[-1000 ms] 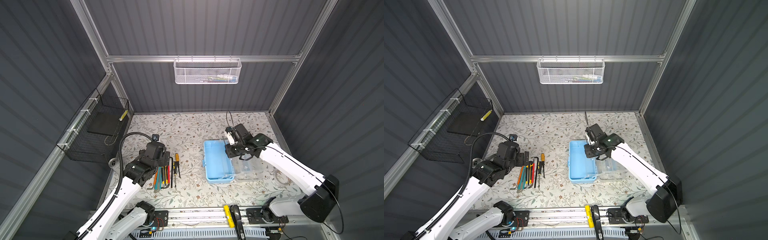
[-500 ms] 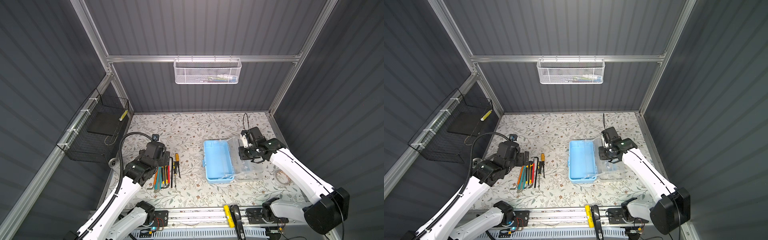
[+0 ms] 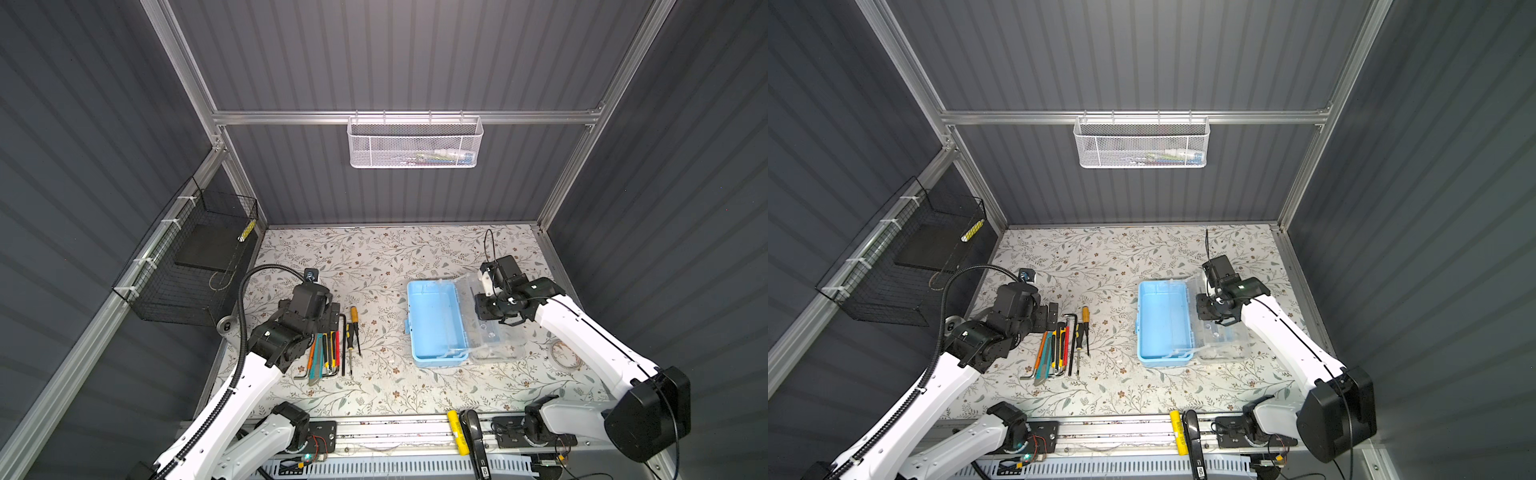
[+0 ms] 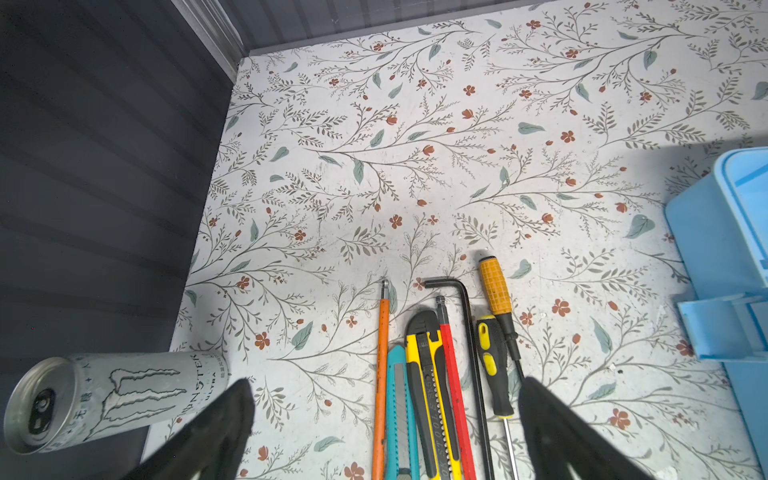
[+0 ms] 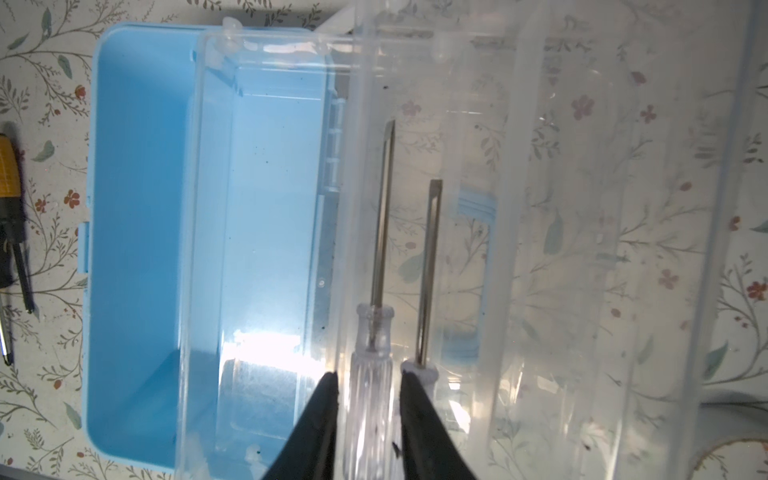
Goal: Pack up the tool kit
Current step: 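Release the screwdriver and move the right gripper to the yellow-handled screwdriver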
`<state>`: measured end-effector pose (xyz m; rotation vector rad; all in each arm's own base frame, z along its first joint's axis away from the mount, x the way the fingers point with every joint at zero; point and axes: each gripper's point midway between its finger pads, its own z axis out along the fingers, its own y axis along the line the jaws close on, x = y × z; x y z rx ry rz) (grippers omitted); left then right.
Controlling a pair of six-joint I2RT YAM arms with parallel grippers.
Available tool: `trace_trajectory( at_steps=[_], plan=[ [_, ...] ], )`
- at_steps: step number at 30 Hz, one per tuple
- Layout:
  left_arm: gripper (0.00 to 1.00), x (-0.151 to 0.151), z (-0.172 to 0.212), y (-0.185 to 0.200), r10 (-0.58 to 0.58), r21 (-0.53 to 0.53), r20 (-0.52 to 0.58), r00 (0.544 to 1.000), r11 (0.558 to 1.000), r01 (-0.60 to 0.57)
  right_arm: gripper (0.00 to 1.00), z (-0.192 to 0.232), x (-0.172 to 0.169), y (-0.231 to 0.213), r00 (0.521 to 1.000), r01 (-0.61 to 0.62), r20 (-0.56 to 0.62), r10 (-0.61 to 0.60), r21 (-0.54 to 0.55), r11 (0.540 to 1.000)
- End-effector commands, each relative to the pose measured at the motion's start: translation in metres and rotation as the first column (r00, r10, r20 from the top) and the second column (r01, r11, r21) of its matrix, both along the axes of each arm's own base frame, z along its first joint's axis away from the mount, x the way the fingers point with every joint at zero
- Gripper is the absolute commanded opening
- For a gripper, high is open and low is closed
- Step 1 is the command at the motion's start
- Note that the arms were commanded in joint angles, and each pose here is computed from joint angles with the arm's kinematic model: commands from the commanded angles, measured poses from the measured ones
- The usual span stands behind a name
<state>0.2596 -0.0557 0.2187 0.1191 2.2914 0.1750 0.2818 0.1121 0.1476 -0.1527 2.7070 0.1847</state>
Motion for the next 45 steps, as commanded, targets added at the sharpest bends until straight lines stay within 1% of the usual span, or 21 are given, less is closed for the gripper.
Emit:
trace_trajectory(
  at_steps=[1, 3, 5, 9, 14, 18, 20, 22, 25, 28, 30, 33, 40, 45],
  plan=[
    [1.0, 0.001, 0.002, 0.0, -0.011, 0.001, 0.005, 1.0, 1.0, 0.011, 0.31, 0.011, 0.0, -0.005, 1.0, 0.011, 0.013, -0.011, -0.019, 1.0],
    [0.99, 0.001, 0.002, 0.0, -0.012, 0.002, 0.005, 1.0, 1.0, 0.012, 0.33, 0.017, 0.001, -0.005, 1.0, 0.011, 0.021, -0.01, -0.019, 1.0],
    [0.99, 0.001, 0.003, 0.0, -0.011, 0.0, 0.011, 1.0, 1.0, 0.011, 0.34, 0.027, 0.002, -0.001, 0.999, 0.008, 0.042, -0.008, 0.002, 1.0],
    [1.0, 0.0, 0.005, 0.001, -0.007, -0.002, 0.016, 1.0, 1.0, 0.007, 0.35, 0.046, 0.003, 0.032, 0.995, -0.048, 0.091, 0.042, 0.073, 0.996],
    [1.0, 0.0, 0.006, 0.001, -0.005, -0.004, 0.021, 1.0, 1.0, 0.006, 0.36, 0.045, 0.002, 0.112, 0.972, -0.202, 0.151, 0.181, 0.139, 0.97],
    [0.99, -0.001, 0.007, 0.001, -0.007, -0.006, 0.025, 1.0, 1.0, 0.007, 0.37, 0.037, 0.001, 0.179, 0.938, -0.318, 0.203, 0.282, 0.173, 0.932],
    [1.0, -0.001, 0.008, 0.001, -0.006, -0.009, 0.028, 1.0, 1.0, 0.006, 0.38, 0.031, -0.001, 0.206, 0.922, -0.363, 0.213, 0.324, 0.183, 0.914],
    [1.0, -0.002, 0.009, 0.001, -0.007, -0.015, 0.033, 0.999, 1.0, 0.008, 0.38, 0.019, -0.002, 0.233, 0.914, -0.393, 0.192, 0.358, 0.201, 0.897],
    [1.0, -0.003, 0.012, 0.003, 0.0, -0.014, 0.044, 0.999, 1.0, 0.001, 0.39, -0.003, -0.002, 0.261, 0.908, -0.414, 0.157, 0.388, 0.195, 0.889],
    [0.99, -0.004, 0.015, 0.005, 0.004, -0.019, 0.058, 0.998, 1.0, -0.003, 0.4, -0.026, -0.001, 0.286, 0.907, -0.418, 0.131, 0.4, 0.174, 0.892],
    [0.99, -0.004, 0.016, 0.006, 0.006, -0.023, 0.064, 0.998, 1.0, -0.005, 0.4, -0.039, -0.001, 0.299, 0.906, -0.423, 0.109, 0.41, 0.186, 0.887],
    [0.99, -0.005, 0.017, 0.006, 0.007, -0.028, 0.069, 0.998, 1.0, -0.005, 0.41, -0.052, 0.004, 0.326, 0.899, -0.438, 0.117, 0.422, 0.225, 0.87],
    [0.99, -0.005, 0.018, 0.007, 0.007, -0.024, 0.074, 0.997, 1.0, -0.005, 0.41, -0.08, 0.017, 0.363, 0.886, -0.464, 0.118, 0.449, 0.193, 0.865],
    [1.0, -0.006, 0.019, 0.007, 0.006, -0.025, 0.077, 0.997, 1.0, -0.004, 0.42, -0.094, 0.023, 0.369, 0.887, -0.461, 0.113, 0.448, 0.166, 0.872]
  ],
)
